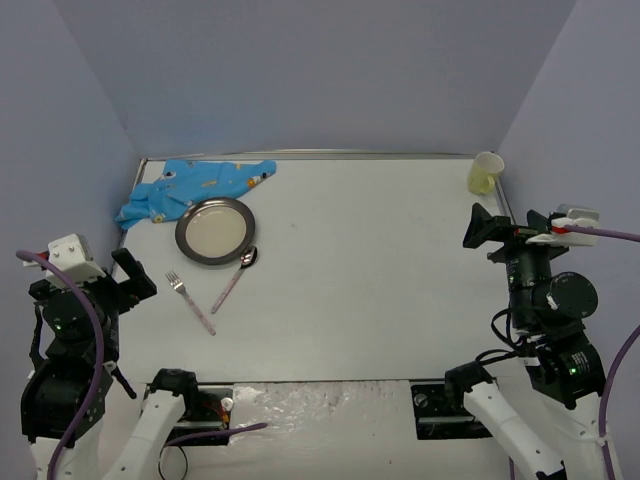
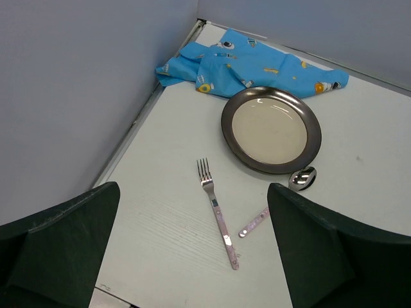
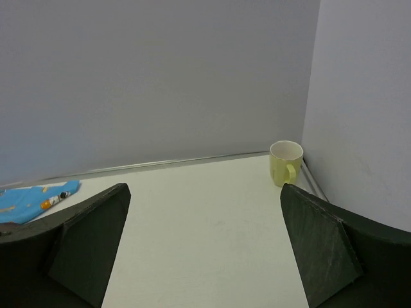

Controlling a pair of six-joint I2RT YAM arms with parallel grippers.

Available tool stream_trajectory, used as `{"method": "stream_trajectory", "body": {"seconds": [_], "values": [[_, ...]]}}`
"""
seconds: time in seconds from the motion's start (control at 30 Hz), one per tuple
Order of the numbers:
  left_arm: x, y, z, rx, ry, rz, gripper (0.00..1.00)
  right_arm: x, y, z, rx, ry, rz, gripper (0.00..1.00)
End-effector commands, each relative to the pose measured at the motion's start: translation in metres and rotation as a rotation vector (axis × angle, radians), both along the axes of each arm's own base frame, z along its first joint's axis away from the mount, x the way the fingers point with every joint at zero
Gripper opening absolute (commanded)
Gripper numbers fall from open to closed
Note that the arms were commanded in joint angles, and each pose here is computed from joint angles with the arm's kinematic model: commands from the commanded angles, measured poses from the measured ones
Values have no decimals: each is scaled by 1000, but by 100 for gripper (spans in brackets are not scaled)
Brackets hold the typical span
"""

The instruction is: Set the dinner table for one person

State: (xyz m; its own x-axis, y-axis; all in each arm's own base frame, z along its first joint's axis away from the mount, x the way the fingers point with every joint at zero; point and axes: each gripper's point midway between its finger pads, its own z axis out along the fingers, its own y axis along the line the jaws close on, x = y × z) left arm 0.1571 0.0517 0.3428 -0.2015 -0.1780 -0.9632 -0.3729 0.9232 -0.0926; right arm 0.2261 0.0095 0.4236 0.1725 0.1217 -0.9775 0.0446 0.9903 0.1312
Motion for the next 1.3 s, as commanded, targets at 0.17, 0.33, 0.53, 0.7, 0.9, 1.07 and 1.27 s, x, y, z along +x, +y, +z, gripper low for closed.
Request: {"method": "stream_trajectory", "body": {"seconds": [0.17, 0.33, 0.53, 0.7, 0.9, 1.07, 1.27], "values": [[34, -18, -2, -54, 31, -65, 97, 26, 31, -6, 55, 5, 114, 100], [71, -31, -10, -124, 97, -73, 97, 42, 53, -38, 120, 98, 189, 100], [171, -47, -24, -175, 151, -96, 97, 61, 77, -83, 169, 236, 254, 100], [260, -11, -29, -240, 90, -3, 97, 73, 106, -109, 161, 341, 374, 100], [347, 27, -55, -259, 87, 75, 97, 84, 128, -138, 144, 443, 461, 100], [401, 38, -96, -268, 152, 95, 97, 90, 139, -148, 143, 461, 505, 100], [434, 54, -152, -267, 235, 170, 97, 91, 148, -161, 150, 486, 548, 100]]}}
